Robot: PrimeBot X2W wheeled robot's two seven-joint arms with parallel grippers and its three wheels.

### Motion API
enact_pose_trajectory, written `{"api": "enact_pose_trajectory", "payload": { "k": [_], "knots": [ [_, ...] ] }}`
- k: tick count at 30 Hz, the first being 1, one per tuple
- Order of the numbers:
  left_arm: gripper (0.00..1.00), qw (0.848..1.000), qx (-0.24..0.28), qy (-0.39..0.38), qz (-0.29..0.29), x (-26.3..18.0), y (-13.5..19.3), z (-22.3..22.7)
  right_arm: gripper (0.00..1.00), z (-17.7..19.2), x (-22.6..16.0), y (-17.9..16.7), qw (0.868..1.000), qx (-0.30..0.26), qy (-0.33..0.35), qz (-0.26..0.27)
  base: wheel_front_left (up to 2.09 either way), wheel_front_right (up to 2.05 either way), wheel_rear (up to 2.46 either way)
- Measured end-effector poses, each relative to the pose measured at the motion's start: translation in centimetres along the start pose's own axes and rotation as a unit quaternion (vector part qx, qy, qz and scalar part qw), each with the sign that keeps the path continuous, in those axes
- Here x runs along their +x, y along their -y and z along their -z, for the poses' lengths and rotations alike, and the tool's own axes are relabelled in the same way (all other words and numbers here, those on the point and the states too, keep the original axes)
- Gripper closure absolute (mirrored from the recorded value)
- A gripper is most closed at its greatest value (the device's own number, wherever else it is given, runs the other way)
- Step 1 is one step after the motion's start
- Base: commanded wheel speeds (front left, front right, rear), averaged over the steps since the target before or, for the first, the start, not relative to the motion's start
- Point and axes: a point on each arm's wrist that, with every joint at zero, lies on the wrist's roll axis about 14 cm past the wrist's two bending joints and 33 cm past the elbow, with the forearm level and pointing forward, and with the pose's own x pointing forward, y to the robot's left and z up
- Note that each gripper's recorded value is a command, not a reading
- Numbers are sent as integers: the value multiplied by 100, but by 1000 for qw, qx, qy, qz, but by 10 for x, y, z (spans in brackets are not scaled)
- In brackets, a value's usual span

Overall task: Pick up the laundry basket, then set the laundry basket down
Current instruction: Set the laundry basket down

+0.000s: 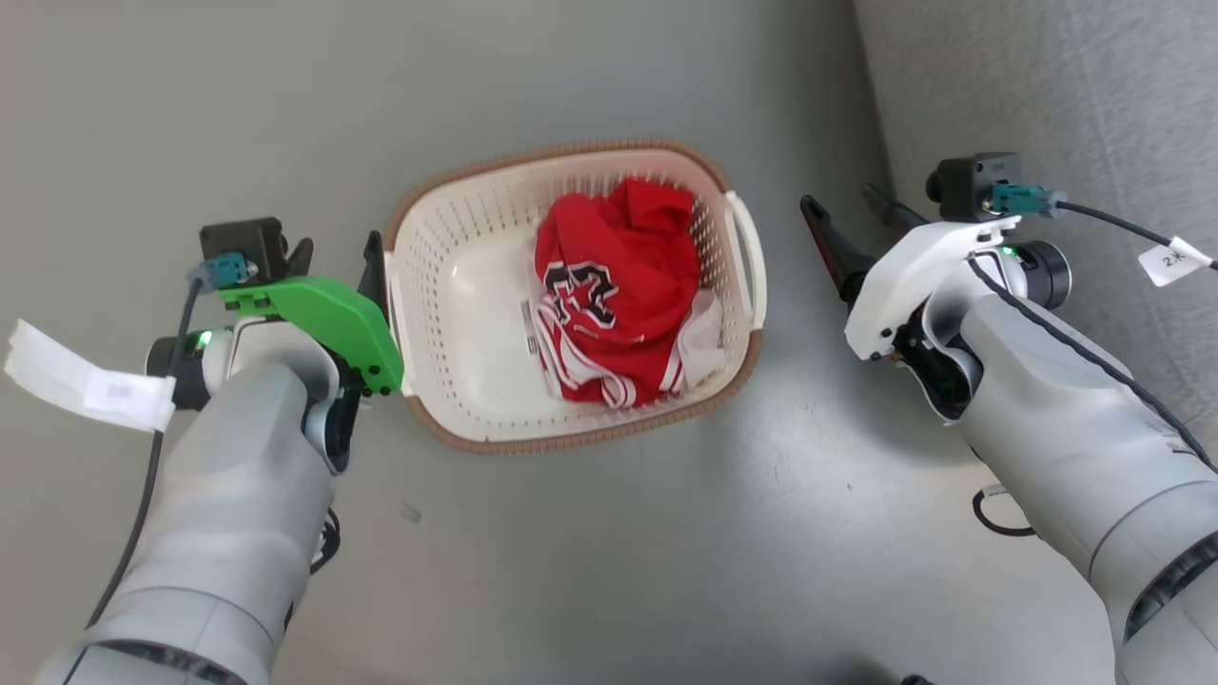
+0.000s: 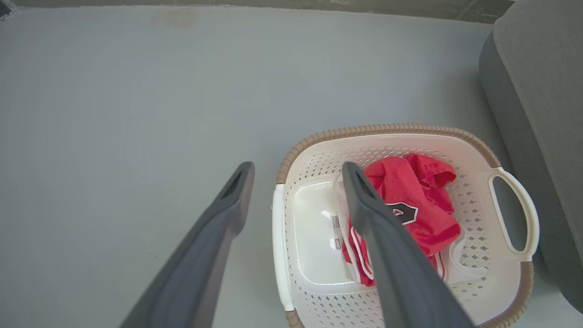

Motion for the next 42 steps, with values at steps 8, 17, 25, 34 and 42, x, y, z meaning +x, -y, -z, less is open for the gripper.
{"api": "enact_pose_trajectory", "payload": {
  "k": [8,17,25,34,42],
  "knots": [
    [0,996,16,84,-3,-21,10,-59,0,-61,-25,5,996,8,86,21,0,0,0],
    [0,985,31,172,5,-60,31,-108,0,-96,-63,-2,987,-7,155,36,0,0,0],
    [0,967,53,247,10,-103,46,-142,0,-124,-98,-22,975,-36,217,35,0,0,0],
    [0,950,68,303,17,-148,59,-150,0,-134,-138,-32,960,-50,270,51,0,0,0],
    [0,946,78,315,13,-176,60,-131,0,-126,-164,-37,952,-64,293,62,0,0,0]
  ]
}}
